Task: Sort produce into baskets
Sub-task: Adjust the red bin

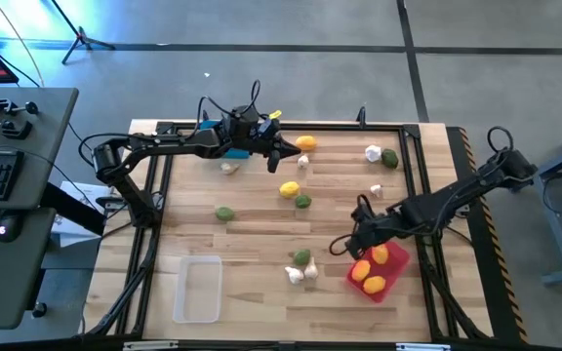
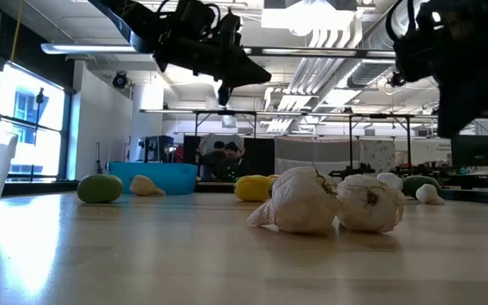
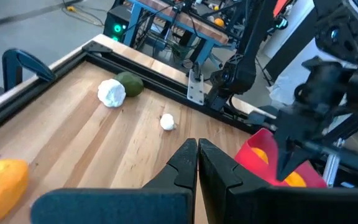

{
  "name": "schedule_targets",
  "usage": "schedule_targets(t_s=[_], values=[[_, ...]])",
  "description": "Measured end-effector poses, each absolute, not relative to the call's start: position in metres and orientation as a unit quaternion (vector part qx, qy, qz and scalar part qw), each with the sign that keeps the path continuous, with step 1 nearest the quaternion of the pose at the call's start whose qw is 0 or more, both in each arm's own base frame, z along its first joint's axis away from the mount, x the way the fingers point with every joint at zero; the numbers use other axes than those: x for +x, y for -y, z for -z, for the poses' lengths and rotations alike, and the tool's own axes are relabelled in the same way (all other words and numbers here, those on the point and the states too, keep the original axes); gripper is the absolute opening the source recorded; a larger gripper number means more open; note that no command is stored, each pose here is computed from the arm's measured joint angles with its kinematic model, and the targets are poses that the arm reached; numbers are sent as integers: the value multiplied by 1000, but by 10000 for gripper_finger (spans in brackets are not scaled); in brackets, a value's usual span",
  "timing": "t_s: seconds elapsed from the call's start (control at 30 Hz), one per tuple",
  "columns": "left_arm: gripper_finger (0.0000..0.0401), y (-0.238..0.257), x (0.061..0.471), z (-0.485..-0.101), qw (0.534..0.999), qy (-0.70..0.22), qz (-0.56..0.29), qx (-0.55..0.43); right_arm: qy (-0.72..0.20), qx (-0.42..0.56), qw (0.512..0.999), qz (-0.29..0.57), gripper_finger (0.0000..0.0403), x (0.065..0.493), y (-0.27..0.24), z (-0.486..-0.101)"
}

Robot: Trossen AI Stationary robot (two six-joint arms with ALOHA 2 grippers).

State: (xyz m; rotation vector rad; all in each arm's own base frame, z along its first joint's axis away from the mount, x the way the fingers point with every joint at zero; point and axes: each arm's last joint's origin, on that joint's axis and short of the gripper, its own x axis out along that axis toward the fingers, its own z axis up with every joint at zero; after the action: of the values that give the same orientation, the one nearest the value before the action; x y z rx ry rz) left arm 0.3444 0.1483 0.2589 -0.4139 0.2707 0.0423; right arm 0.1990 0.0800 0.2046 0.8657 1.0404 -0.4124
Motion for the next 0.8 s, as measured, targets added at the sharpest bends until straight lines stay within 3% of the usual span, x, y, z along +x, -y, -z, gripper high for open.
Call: schedule_targets(t_s=[0.17,0.43,0.8], values=[[0,-153,342,-259,967,-135,-17,-216,-546,386,727,153,0,207,-85,-187],[0,-160,338,-258,964,-138,-14,-226,-579,385,710,113,0,205,-92,-185],[0,-159,337,-254,960,-155,-11,-233,-606,382,688,115,0,206,-105,-229]])
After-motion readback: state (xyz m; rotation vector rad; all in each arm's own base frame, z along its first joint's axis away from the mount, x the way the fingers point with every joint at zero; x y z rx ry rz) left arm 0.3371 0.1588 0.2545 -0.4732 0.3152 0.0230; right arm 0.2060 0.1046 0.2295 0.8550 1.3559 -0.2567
